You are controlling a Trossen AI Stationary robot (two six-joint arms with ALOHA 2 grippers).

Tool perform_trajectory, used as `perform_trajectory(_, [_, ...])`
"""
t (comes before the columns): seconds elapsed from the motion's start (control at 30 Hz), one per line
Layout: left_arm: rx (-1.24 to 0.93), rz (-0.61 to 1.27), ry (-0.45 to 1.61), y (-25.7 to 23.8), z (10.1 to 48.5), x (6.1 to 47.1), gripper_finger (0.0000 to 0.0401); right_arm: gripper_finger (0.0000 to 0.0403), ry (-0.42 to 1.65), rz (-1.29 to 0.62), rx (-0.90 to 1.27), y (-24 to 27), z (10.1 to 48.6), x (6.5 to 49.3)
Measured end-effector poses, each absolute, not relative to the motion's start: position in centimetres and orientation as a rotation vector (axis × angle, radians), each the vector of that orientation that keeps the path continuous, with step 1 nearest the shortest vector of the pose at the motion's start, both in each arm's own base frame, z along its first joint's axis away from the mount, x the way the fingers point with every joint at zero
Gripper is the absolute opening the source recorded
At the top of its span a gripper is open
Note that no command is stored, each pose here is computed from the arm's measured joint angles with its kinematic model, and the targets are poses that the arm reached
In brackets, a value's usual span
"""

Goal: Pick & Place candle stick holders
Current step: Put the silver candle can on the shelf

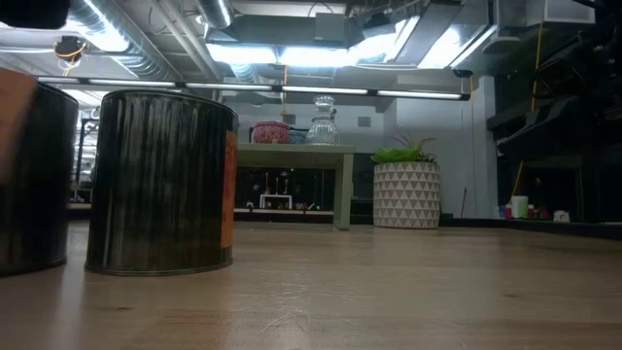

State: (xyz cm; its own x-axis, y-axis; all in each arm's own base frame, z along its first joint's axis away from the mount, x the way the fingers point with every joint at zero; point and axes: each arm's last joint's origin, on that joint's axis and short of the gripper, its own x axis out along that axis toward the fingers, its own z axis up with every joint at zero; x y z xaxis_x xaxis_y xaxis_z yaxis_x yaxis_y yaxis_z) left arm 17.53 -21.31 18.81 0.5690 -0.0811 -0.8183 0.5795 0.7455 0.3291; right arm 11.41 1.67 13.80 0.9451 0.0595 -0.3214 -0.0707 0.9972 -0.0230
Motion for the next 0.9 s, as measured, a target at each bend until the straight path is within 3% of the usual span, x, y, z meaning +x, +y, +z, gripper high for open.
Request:
perform_trajectory(0.57, [0.637, -0.313, 1.032, -17.6, 19.2, 18.6, 0.0003, 0.0044, 0.326, 0.066, -0.034, 1.7, 13.8, 11.4])
perform_trajectory(0.9, [0.396, -0.186, 0.912, -11.4, 19.1, 15.1, 0.0003, 0.0044, 0.327, 0.066, -0.034, 1.7, 13.8, 11.4])
